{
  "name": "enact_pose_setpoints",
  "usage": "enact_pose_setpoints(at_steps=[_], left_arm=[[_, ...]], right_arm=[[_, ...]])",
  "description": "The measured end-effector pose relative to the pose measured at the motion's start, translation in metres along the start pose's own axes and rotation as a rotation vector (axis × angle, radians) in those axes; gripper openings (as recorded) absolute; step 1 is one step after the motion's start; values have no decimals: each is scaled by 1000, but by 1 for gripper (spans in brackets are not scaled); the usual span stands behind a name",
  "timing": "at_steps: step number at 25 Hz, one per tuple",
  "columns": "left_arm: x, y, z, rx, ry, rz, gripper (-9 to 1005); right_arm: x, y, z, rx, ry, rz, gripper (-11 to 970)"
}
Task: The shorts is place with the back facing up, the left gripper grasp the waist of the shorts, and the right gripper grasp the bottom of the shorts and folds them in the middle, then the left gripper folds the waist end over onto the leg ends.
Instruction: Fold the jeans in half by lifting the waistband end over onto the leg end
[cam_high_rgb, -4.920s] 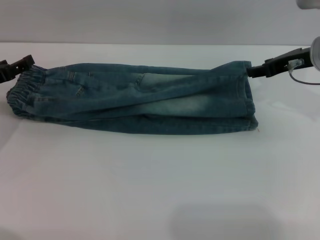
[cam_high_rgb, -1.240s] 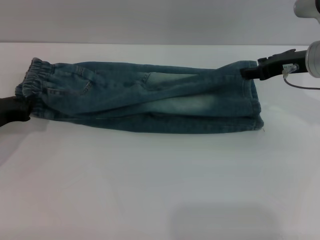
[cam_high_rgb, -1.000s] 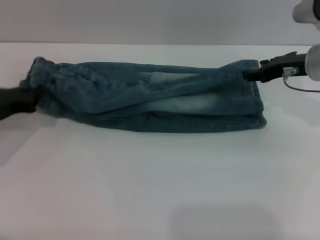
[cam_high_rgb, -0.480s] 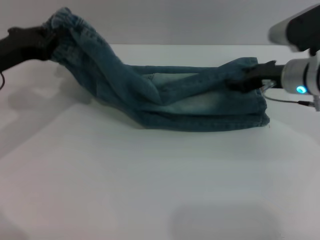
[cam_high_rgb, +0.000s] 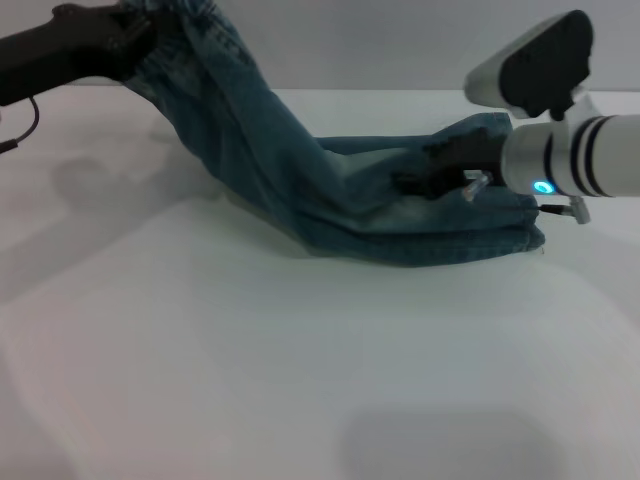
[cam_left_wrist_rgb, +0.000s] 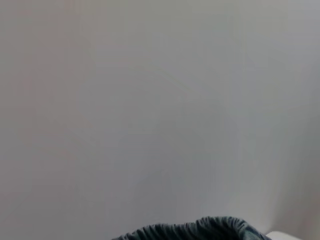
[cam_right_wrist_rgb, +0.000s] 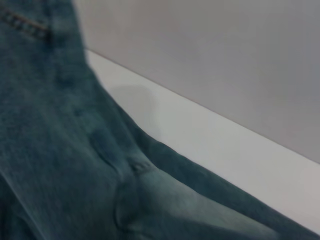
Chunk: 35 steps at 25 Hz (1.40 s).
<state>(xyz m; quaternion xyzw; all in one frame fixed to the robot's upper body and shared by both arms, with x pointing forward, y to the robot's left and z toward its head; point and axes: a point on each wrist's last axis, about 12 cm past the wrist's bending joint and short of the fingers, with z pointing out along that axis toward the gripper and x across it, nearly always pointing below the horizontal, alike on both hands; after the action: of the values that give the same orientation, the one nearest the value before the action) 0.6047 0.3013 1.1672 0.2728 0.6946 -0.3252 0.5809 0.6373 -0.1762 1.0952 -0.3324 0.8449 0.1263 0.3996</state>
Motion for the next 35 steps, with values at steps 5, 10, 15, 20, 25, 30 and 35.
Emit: enact_pose_setpoints(at_steps=[5,10,15,20,25,30,35], left_arm=[[-10,-3,1,31,-8,7,44],[-14,-4,2,42,-11,12,44],[-19,-5,7,55,-12,19,42],[-20,-6,9,63,-11,23,40],[-20,-6,9,65,-11,23,48],[-19,-7,11,68,-10,20,57],[-17,-8,11,69,-9,17,65]], right_arm=[[-7,12,6,-24,-14,-25,575],[-16,20,10,-37,-28,-57,575],[-23,32,15,-74,-27,-81,575],[-28,51,21,-139,-17,-108,575],[-37,73,27,-200,-11,-164,575],[-45,88,30,-239,-16,-208,576],[-60,102,29,-275,-43,-256,576]])
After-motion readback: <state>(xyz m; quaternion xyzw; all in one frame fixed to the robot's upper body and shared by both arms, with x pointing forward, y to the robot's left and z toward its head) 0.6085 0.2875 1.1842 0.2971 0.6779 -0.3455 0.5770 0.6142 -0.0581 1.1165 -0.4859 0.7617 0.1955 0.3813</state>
